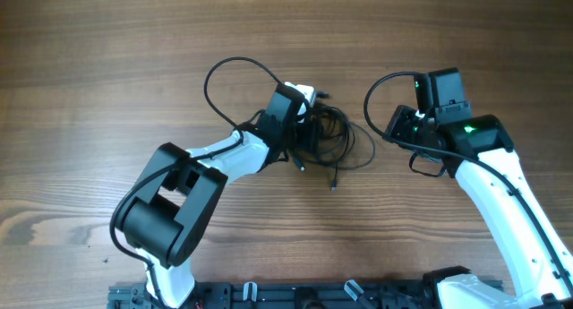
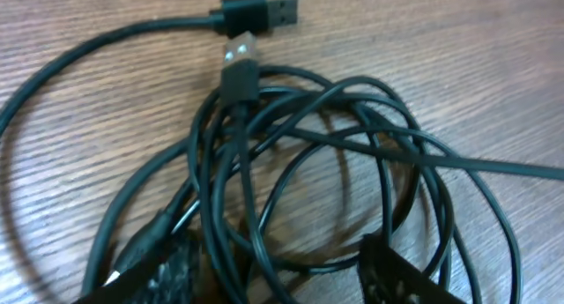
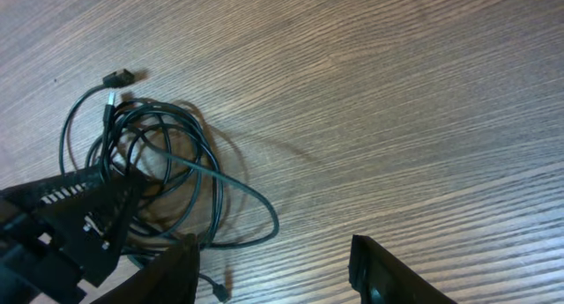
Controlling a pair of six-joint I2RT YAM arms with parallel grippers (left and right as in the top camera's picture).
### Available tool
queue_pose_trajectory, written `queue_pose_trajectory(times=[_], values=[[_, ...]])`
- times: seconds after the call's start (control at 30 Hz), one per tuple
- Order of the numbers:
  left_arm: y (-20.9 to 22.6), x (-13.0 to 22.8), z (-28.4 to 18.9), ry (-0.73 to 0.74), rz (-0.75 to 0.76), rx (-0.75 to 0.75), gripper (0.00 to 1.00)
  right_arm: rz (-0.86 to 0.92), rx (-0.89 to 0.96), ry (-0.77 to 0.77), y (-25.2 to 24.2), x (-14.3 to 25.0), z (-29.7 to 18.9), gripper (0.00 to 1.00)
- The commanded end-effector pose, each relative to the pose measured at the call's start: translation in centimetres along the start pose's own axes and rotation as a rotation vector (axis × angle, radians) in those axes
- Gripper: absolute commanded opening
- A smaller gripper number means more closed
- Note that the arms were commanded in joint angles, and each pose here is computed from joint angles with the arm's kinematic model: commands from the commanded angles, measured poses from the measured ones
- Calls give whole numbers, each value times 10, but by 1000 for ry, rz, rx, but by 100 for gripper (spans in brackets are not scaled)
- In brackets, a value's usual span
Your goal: Untangle cables
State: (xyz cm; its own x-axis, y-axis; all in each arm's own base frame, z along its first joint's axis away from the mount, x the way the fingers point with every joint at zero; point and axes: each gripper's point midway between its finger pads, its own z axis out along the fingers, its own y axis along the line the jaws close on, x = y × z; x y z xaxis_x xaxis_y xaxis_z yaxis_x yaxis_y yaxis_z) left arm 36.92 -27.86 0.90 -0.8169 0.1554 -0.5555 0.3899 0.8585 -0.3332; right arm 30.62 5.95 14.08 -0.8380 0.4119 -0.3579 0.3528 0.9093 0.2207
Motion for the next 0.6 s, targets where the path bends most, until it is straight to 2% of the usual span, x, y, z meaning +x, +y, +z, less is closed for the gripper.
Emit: queue_pose_trajectory(times=[0.0, 0.03, 0.1, 0.13, 0.2, 0.33, 0.47, 0.57], values=[[-3, 22, 14, 59, 35, -13, 44, 16, -7, -49, 2, -10, -12, 57], [-5, 23, 14, 60, 39, -11, 38, 16, -7, -49, 2, -10, -12, 57], [-9, 25, 14, 64, 46, -6, 13, 16, -7, -49, 2, -10, -12, 57], [-9, 25, 14, 65, 46, -5, 4, 16, -7, -49, 2, -10, -12, 57], [-10, 23, 13, 59, 46, -5, 4, 15, -8, -50, 2, -11, -12, 57], [-16, 0, -5, -4, 47, 11, 4, -16, -41, -58, 9, -13, -12, 65], [-36, -33, -41, -102, 54, 58, 4, -177, -217, -69, 45, -18, -15, 65], [-46, -42, -67, -120, 13, 86, 4, -267, -319, -75, 66, -21, -15, 65]])
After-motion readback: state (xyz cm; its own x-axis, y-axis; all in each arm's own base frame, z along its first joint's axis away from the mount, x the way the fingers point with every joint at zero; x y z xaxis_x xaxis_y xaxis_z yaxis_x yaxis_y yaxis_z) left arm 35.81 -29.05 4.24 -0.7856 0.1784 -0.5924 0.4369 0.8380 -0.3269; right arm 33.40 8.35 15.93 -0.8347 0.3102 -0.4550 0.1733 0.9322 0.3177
